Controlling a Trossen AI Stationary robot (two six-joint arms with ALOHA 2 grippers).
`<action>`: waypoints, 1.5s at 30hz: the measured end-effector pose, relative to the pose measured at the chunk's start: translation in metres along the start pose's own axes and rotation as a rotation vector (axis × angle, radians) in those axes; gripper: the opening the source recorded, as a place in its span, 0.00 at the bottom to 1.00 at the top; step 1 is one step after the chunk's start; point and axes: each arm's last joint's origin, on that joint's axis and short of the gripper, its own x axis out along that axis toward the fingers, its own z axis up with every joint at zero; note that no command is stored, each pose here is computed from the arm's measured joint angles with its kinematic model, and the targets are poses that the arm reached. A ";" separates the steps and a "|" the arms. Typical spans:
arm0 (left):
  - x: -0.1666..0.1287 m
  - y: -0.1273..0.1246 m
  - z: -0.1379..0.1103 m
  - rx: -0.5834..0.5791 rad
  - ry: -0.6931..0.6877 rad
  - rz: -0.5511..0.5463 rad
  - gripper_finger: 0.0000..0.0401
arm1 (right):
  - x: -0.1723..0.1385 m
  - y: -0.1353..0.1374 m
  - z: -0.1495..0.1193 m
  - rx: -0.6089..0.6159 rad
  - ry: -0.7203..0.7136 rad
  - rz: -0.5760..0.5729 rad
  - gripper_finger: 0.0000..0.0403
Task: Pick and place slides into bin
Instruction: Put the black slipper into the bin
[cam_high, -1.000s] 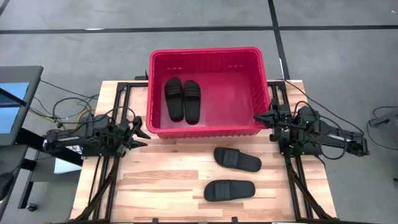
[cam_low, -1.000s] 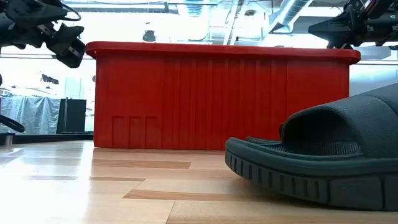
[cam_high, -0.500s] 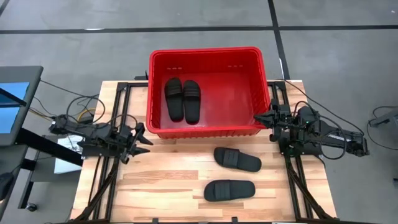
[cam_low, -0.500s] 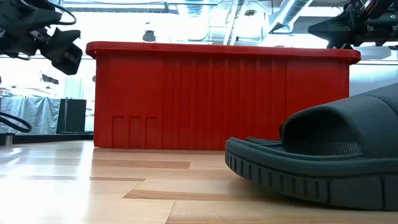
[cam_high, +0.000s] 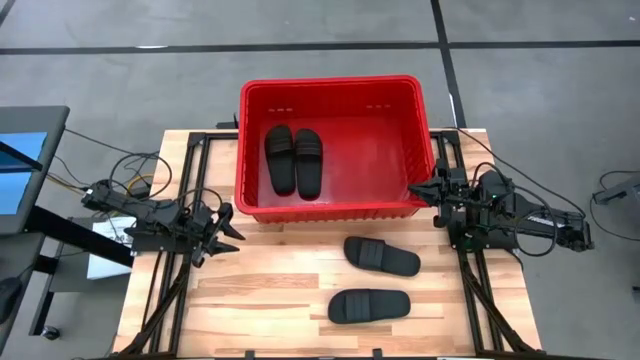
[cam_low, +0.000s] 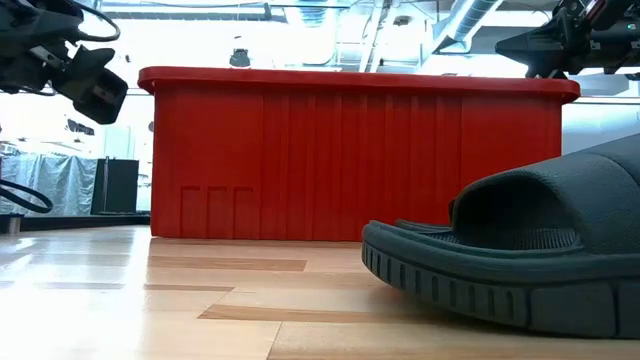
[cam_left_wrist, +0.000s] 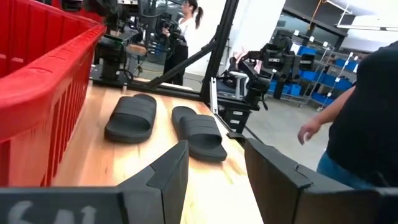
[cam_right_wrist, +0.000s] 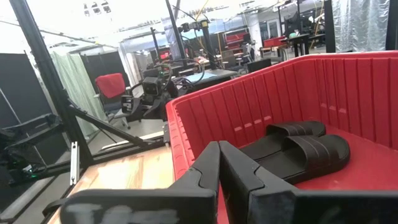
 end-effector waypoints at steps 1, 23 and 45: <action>0.000 0.000 0.000 0.005 0.000 0.001 0.37 | 0.000 0.000 0.000 0.000 0.000 0.000 0.00; 0.000 0.000 0.000 0.074 0.000 0.006 0.37 | 0.000 0.000 0.000 0.000 0.000 0.000 0.00; 0.000 0.000 -0.001 0.074 0.001 0.008 0.37 | -0.002 0.005 0.029 0.346 -0.304 0.089 0.00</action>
